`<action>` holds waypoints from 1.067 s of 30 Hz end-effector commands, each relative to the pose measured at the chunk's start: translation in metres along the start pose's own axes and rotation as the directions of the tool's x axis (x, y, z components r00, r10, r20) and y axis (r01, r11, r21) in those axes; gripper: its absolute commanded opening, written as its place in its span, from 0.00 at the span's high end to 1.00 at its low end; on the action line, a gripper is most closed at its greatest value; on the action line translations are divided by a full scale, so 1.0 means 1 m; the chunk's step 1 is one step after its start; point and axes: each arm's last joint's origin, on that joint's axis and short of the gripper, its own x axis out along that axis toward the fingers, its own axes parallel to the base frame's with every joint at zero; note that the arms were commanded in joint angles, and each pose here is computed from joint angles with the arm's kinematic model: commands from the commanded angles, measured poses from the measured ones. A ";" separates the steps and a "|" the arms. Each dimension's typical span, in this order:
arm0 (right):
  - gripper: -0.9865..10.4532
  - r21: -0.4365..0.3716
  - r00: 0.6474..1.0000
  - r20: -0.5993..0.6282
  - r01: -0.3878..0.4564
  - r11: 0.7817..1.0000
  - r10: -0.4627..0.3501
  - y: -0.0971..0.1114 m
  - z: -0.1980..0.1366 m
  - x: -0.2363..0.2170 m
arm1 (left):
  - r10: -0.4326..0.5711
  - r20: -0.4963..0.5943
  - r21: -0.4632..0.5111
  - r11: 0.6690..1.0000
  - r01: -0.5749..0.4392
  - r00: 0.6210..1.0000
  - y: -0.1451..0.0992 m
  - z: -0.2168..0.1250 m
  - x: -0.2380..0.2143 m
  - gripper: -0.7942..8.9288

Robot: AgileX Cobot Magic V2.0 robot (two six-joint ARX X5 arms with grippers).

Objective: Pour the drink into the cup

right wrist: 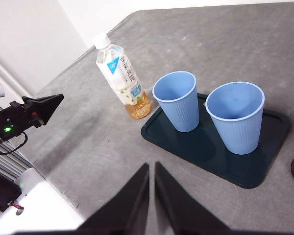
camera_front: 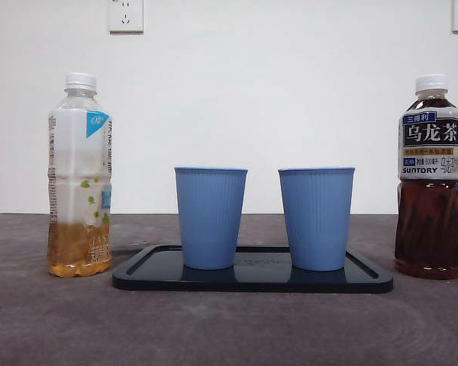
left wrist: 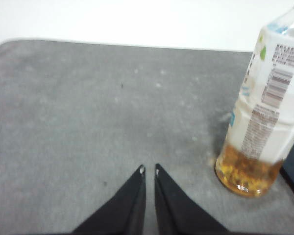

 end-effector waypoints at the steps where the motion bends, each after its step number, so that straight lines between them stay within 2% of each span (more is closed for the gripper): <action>1: 0.90 -0.005 1.000 0.017 -0.010 1.000 0.010 0.002 0.004 -0.002 | 0.005 -0.018 0.035 0.999 -0.004 1.000 0.001 -0.008 0.003 0.89; 24: 0.90 -0.008 1.000 0.025 -0.007 1.000 0.007 0.003 0.003 -0.004 | 0.004 -0.016 0.036 0.999 -0.004 1.000 0.001 -0.008 0.003 0.89; 27: 0.90 -0.076 0.992 0.089 0.093 0.993 -0.087 0.001 0.003 -0.010 | 0.004 -0.016 0.036 0.999 -0.004 1.000 0.001 -0.008 0.003 0.89; 30: 0.90 -0.112 0.969 0.149 0.217 0.970 -0.199 -0.005 -0.001 -0.015 | 0.004 -0.016 0.036 0.999 -0.004 1.000 0.001 -0.008 0.003 0.89; 32: 0.90 -0.201 0.932 0.206 0.339 0.919 -0.299 -0.015 -0.008 -0.012 | 0.004 -0.016 0.036 0.999 -0.004 1.000 0.001 -0.008 0.003 0.89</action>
